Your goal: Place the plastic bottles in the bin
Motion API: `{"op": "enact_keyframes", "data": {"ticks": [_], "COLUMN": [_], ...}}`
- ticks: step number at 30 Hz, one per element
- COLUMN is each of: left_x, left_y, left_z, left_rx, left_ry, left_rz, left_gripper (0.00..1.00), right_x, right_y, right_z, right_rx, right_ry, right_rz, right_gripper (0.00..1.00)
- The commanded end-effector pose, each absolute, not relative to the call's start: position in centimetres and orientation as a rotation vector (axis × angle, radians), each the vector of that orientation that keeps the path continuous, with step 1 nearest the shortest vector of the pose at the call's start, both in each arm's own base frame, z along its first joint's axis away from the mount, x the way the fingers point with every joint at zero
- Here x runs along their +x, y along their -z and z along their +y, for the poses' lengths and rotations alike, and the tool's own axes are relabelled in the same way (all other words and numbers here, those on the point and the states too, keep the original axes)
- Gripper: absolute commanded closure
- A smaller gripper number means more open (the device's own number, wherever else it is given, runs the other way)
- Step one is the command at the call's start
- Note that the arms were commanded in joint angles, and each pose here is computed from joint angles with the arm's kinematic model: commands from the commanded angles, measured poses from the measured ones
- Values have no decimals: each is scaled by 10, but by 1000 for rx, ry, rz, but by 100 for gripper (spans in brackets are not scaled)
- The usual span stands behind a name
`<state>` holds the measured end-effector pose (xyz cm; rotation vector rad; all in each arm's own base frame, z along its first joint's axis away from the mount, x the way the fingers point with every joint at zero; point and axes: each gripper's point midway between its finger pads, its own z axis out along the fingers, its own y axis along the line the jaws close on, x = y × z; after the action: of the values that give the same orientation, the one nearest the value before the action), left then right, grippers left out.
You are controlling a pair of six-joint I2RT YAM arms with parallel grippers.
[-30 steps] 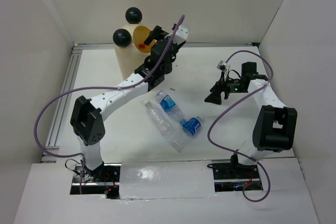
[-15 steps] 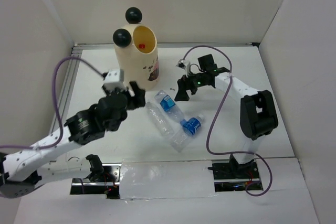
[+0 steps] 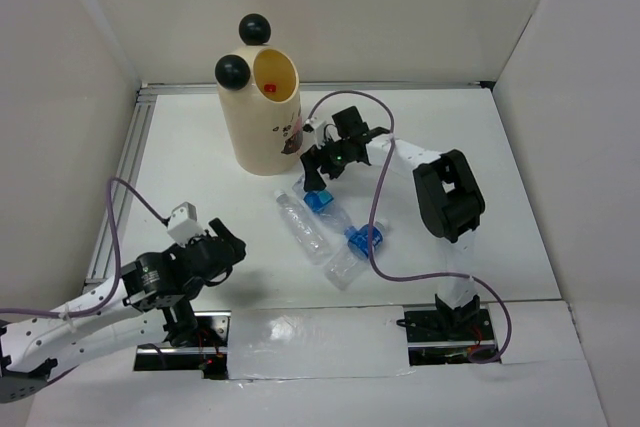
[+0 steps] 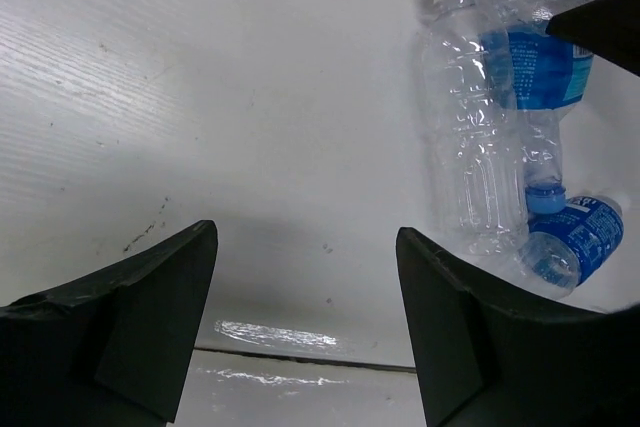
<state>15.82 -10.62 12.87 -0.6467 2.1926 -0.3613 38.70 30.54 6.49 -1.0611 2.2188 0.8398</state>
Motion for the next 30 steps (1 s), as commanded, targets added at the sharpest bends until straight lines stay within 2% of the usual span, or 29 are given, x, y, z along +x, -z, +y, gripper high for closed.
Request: {"op": "enact_keyframes", "data": {"ticks": [1, 4, 7, 8, 9, 11, 13, 17, 20, 23, 24, 30], "left_x": [159, 161, 169, 169, 170, 174, 180, 196, 212, 219, 224, 245], "left_y": [-133, -132, -130, -130, -122, -120, -113, -120, -130, -124, -123, -120], "left_z": [-111, -119, -136, -143, -148, -159, -164, -186, -203, -205, -204, -204], "left_rx": [-765, -773, -757, -756, -759, -788, -823, -820, -846, -862, -886, -932], "left_ry": [445, 488, 537, 560, 545, 571, 538, 596, 712, 740, 750, 829], "left_rz": [2159, 2150, 2138, 2151, 2170, 2174, 2183, 2204, 2178, 2185, 2188, 2186], "left_gripper": [15, 15, 13, 13, 9, 7, 2, 1, 1, 1, 1, 1], "right_x": [386, 378, 355, 342, 334, 322, 329, 346, 367, 370, 369, 371], "right_y": [-72, -70, -56, -45, -40, -42, -64, -131, -231, -296, -334, -457], "right_z": [308, 310, 318, 318, 321, 322, 318, 295, 263, 244, 240, 256], "right_rx": [-1059, -1085, -1165, -1220, -1249, -1272, -1256, -1231, -1191, -1181, -1183, -1144], "right_ry": [-835, -845, -908, -931, -956, -1033, -1065, -1070, -1039, -1022, -986, -750], "right_rz": [2187, 2174, 2206, 2219, 2226, 2227, 2165, 1989, 1735, 1552, 1436, 979], "right_gripper": [0, 3, 15, 21, 36, 50, 60, 61, 63, 63, 65, 65]}}
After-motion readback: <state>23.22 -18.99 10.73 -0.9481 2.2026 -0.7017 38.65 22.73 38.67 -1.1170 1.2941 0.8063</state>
